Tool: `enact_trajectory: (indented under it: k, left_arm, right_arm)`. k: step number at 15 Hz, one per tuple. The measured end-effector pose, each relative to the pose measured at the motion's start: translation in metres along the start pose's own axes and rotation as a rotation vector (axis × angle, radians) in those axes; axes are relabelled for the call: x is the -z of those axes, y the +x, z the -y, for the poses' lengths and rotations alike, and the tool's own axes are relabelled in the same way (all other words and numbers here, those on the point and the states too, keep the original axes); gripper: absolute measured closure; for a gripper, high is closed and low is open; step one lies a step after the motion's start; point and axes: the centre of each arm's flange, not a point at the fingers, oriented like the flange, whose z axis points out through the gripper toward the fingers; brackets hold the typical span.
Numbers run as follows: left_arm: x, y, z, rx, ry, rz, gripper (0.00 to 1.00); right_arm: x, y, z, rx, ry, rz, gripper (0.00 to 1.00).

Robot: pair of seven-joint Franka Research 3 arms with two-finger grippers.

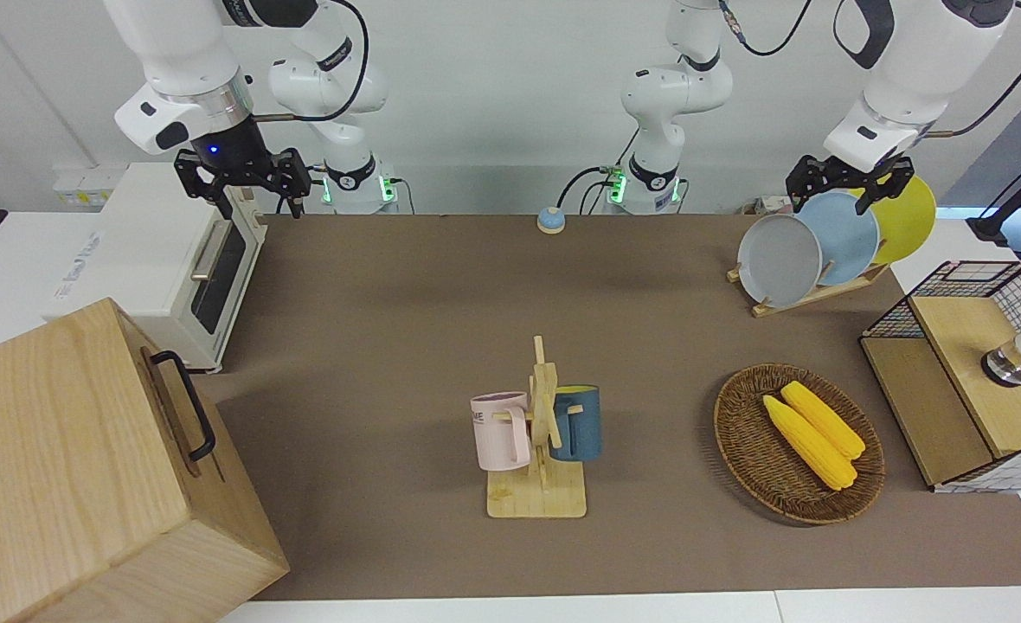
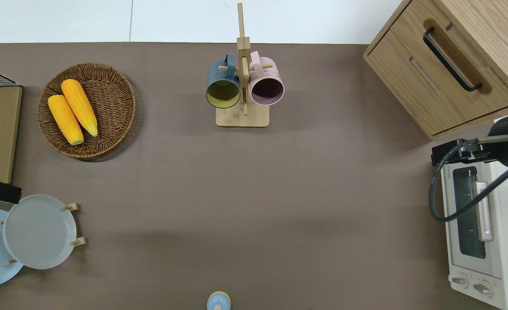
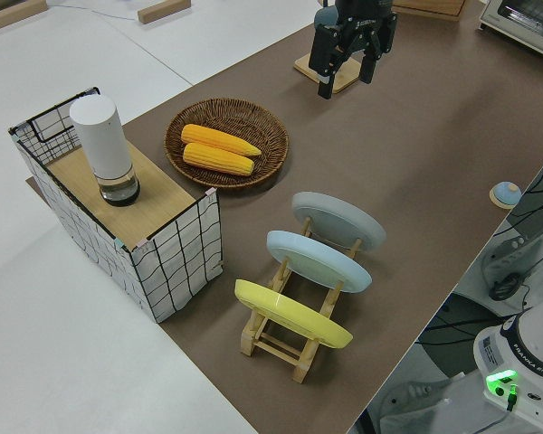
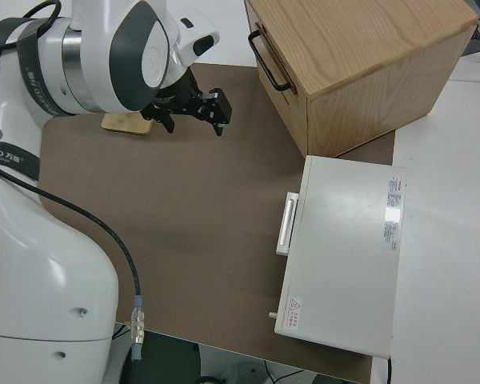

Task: Pick gray plate from low plate rack and place it on table with left arm
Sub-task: 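Lower the left gripper onto the gray plate's rim in the rack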

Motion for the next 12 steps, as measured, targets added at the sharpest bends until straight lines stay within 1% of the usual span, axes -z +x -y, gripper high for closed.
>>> enact_trajectory:
  k: [3, 6, 9, 12]
  left_arm:
    - [-0.017, -0.013, -0.003, 0.001, 0.006, 0.000, 0.00]
    - [-0.040, -0.027, -0.005, 0.002, 0.015, -0.022, 0.00]
    - [-0.068, -0.047, 0.008, -0.016, 0.024, -0.040, 0.00]
    - [-0.089, -0.059, 0.021, -0.020, 0.021, -0.051, 0.00]
  right_arm:
    - [0.000, 0.000, 0.000, 0.000, 0.000, 0.000, 0.01]
    - [0.000, 0.000, 0.000, 0.000, 0.000, 0.000, 0.01]
    - [0.000, 0.000, 0.000, 0.000, 0.000, 0.000, 0.01]
    - [0.000, 0.000, 0.000, 0.000, 0.000, 0.000, 0.01]
